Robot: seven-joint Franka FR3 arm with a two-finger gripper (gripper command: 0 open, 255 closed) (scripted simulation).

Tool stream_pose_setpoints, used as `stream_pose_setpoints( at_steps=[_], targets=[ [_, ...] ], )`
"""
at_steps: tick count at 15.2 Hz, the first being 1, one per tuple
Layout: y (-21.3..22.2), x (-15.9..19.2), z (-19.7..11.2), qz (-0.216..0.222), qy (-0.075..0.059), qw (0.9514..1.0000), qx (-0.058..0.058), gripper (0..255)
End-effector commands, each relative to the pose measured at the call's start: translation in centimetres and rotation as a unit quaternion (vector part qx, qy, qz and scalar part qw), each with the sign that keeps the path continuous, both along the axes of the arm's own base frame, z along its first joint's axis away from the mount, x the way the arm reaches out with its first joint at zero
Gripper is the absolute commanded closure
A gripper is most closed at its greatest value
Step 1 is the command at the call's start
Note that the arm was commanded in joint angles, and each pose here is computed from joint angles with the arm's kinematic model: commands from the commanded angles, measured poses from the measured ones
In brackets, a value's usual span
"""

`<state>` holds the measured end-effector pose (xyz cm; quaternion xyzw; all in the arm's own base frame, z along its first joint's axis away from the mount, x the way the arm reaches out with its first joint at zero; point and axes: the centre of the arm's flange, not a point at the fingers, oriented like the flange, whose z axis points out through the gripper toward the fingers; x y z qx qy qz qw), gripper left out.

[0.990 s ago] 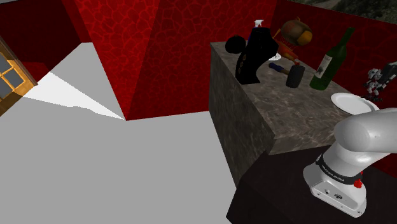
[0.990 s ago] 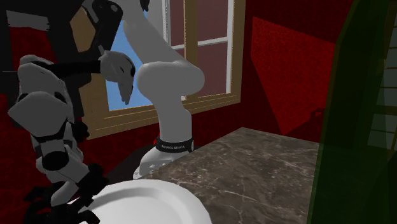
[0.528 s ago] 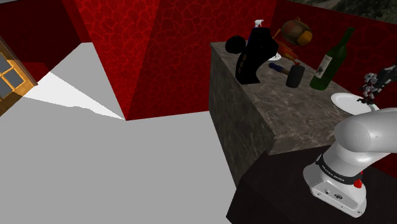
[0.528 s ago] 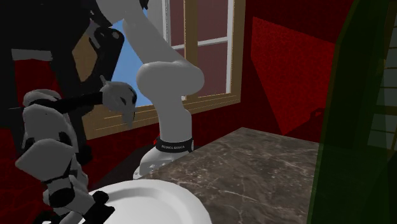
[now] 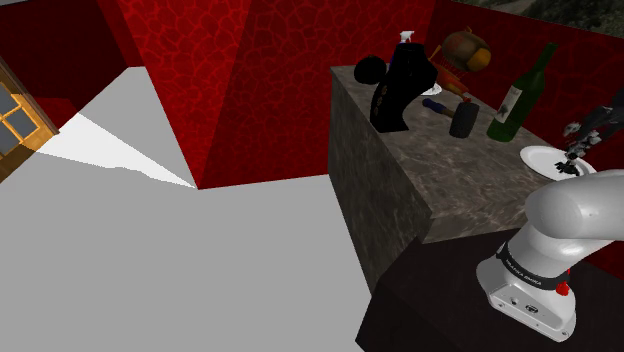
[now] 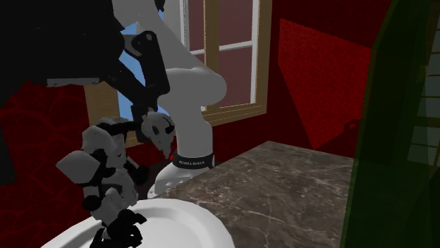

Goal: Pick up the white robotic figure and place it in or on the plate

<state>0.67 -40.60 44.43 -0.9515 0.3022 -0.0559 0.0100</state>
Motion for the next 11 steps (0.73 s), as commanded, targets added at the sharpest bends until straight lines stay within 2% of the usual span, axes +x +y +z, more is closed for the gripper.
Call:
stream_pose_setpoints(
  at_steps=[1,4,11],
  targets=[
    [0.3,-0.1,1.0,0.004,0.000,1.0000,0.004,0],
    [0.3,-0.5,4.7,0.004,0.000,1.0000,0.004,0],
    [0.3,-0.5,4.7,0.004,0.000,1.0000,0.004,0]
  ],
)
